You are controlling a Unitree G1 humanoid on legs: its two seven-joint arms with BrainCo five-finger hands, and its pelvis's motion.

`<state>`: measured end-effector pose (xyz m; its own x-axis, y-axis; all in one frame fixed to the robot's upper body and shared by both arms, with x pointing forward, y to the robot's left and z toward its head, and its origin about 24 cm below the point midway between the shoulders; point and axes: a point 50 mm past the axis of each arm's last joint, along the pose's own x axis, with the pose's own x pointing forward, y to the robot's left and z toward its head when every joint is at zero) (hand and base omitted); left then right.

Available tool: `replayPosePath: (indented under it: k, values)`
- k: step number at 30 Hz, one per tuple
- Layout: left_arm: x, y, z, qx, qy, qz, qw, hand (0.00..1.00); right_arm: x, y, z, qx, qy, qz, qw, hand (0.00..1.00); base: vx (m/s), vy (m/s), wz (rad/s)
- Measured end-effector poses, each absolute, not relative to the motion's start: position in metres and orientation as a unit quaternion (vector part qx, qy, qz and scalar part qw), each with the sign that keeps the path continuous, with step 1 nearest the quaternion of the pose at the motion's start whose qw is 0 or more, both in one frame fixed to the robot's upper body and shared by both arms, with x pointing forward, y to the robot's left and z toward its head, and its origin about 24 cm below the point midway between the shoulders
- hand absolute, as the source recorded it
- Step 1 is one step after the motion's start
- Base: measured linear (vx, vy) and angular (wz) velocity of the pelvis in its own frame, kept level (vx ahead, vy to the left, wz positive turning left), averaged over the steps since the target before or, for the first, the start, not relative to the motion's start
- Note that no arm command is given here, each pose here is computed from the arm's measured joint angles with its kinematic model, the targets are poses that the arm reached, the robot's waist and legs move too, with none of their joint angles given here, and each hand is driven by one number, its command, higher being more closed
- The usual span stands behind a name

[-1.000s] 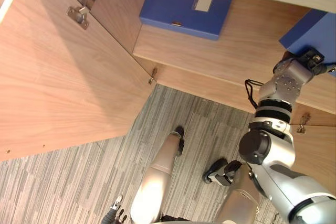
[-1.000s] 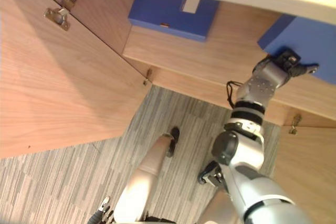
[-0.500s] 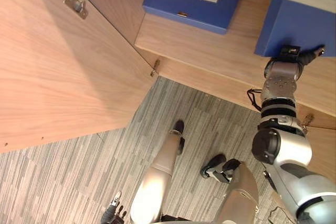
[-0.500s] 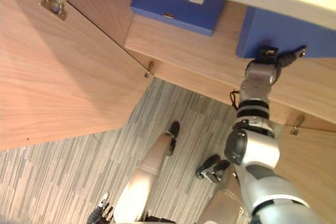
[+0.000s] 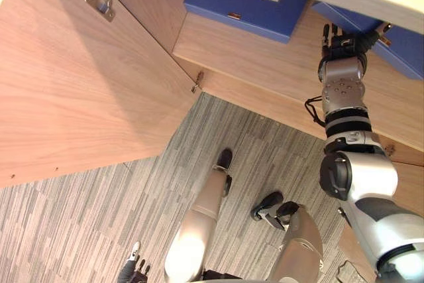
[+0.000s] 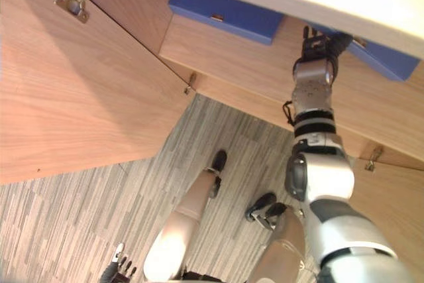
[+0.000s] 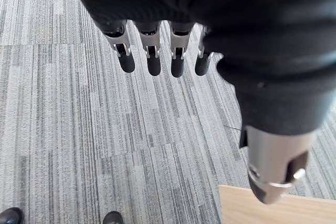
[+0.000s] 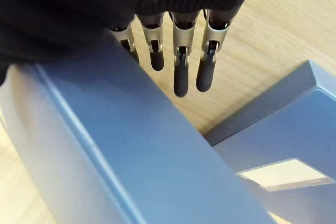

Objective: Walk over to the cabinet, pick up the folder, carry it to the office cabinet, place the folder inside the office cabinet, then close the office cabinet door

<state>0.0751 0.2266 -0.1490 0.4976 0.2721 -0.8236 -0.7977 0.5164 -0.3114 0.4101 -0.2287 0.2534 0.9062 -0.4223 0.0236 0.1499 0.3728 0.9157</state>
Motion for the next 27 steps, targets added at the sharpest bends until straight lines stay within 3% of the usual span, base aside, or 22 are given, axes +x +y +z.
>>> replayPosePath:
  k: [5,11,13,16,21,24,27]
  values:
    - [0.074,0.233,-0.148,-0.355,0.363,0.349,0.788,0.0,0.41,-0.227,0.252,0.5,-0.129,-0.184,0.837,0.0,0.02,0.005,0.02]
    - [0.074,0.236,-0.147,-0.355,0.357,0.354,0.788,0.0,0.412,-0.223,0.251,0.359,-0.122,-0.195,0.905,0.0,-0.01,0.001,-0.08]
    - [0.074,0.24,-0.146,-0.352,0.355,0.352,0.792,0.0,0.414,-0.224,0.245,0.23,-0.103,-0.182,0.95,0.0,-0.01,-0.008,-0.02]
    - [0.074,0.253,-0.142,-0.338,0.348,0.349,0.802,0.0,0.418,-0.22,0.234,0.038,-0.067,-0.128,0.989,0.0,0.0,-0.04,-0.04]
    - [0.076,0.27,-0.135,-0.322,0.337,0.329,0.821,0.0,0.421,-0.215,0.216,-0.173,-0.015,-0.059,0.983,0.0,0.03,-0.04,-0.11]
    - [0.075,0.274,-0.134,-0.318,0.339,0.32,0.826,0.0,0.422,-0.21,0.205,-0.223,0.01,-0.027,0.974,0.0,0.02,-0.026,-0.12]
    - [0.075,0.273,-0.134,-0.321,0.34,0.31,0.828,0.0,0.422,-0.21,0.201,-0.206,0.019,-0.018,0.978,0.0,-0.01,-0.008,-0.04]
